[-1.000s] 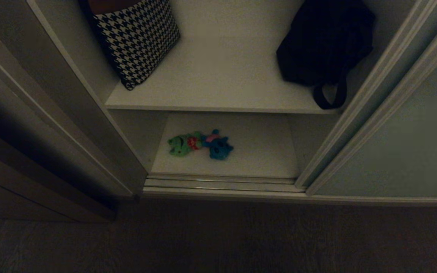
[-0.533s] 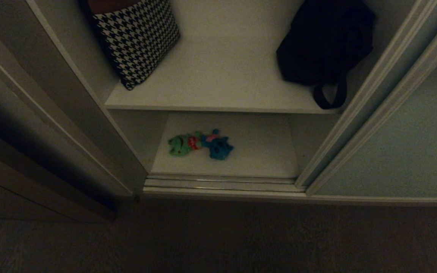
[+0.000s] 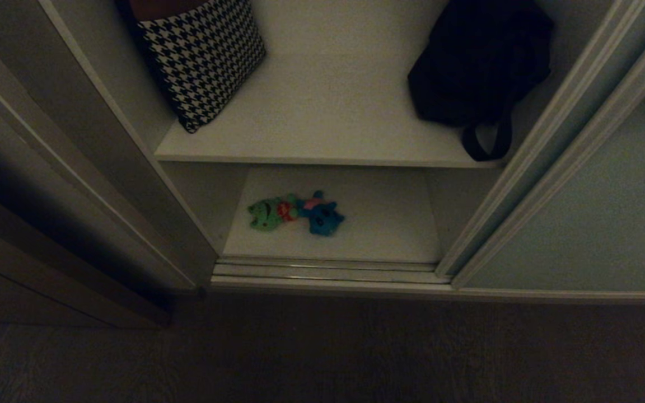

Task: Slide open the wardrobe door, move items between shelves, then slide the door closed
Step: Close the door

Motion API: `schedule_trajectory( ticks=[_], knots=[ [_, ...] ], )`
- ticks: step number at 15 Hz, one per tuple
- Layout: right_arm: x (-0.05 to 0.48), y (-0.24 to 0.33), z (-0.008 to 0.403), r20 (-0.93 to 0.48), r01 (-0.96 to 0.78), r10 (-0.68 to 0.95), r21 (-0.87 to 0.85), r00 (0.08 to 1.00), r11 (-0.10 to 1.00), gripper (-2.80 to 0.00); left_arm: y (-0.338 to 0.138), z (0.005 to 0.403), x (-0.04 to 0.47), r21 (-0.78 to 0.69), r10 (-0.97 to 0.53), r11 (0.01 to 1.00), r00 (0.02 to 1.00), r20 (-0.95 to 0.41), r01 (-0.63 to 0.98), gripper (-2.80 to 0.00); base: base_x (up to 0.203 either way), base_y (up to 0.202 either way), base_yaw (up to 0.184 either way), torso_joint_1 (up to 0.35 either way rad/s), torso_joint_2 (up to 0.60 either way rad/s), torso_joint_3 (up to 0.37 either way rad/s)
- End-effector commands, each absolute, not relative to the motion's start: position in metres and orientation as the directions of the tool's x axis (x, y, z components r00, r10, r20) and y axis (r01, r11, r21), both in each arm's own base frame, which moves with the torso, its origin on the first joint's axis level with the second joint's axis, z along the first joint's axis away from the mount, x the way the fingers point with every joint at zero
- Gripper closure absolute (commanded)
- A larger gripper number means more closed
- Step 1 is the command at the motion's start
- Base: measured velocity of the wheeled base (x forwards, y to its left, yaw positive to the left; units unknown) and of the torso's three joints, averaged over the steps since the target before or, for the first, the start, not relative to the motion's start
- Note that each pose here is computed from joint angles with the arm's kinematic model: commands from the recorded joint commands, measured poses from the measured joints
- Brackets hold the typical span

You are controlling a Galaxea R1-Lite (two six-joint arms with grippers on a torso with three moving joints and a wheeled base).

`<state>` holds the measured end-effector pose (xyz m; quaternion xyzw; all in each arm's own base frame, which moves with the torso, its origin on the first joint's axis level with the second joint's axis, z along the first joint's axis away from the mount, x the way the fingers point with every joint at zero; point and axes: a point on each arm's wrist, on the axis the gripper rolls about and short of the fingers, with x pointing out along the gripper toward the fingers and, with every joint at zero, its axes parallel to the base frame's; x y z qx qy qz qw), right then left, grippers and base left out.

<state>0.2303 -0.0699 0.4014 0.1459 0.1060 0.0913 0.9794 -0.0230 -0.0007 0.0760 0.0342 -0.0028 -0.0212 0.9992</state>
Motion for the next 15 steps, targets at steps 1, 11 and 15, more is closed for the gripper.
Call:
schedule_trajectory(
  ticks=[1,11,15],
  knots=[
    [0.235,-0.069,0.399,-0.187,-0.153,0.218,0.310,0.958,0.938,0.00,-0.001,0.076,-0.023,0.069,-0.041,0.997,0.999,0.003,0.041,0.00,0.000,0.000,0.000,0.000,0.00,0.000],
    [0.239,-0.033,0.397,-0.203,-0.233,0.300,0.299,0.932,0.925,0.00,-0.001,0.076,-0.023,0.069,-0.043,0.997,0.999,0.003,0.043,0.00,0.000,0.000,0.000,0.000,0.00,0.000],
    [0.244,-0.002,0.400,-0.197,-0.289,0.349,0.278,0.916,0.916,0.00,-0.001,0.076,-0.023,0.069,-0.042,0.997,0.999,0.003,0.041,0.00,0.000,0.000,0.000,0.000,0.00,0.000]
  ],
)
